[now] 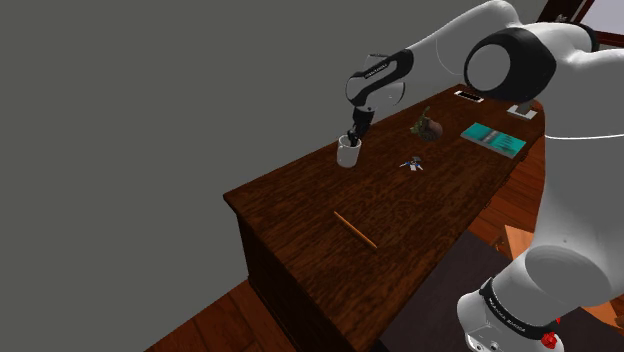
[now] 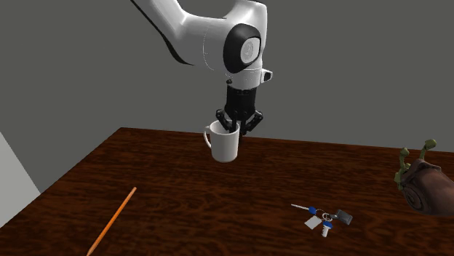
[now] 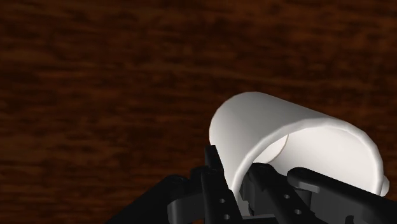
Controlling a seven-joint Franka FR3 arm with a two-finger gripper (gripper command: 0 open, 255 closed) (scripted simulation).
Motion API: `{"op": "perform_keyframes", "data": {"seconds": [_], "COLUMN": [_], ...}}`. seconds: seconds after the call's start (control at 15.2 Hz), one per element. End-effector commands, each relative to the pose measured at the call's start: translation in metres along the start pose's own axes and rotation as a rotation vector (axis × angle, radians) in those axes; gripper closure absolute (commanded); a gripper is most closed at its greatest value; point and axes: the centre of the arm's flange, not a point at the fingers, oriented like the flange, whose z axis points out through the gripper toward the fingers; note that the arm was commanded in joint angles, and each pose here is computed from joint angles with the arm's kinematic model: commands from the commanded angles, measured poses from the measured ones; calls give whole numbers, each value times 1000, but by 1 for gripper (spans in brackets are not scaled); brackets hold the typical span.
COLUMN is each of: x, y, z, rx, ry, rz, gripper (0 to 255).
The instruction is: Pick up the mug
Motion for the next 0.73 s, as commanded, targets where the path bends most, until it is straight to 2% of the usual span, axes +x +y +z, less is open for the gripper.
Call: {"op": "perform_keyframes", "data": {"seconds": [0.0, 0.53, 0.66], "x": [1, 3, 3], "y": [0, -2, -3], "z": [-10, -53, -53], "rx": [0, 0, 0], "ry": [0, 0, 0], "rz": [0, 0, 0], "gripper": [255, 255, 255]}}
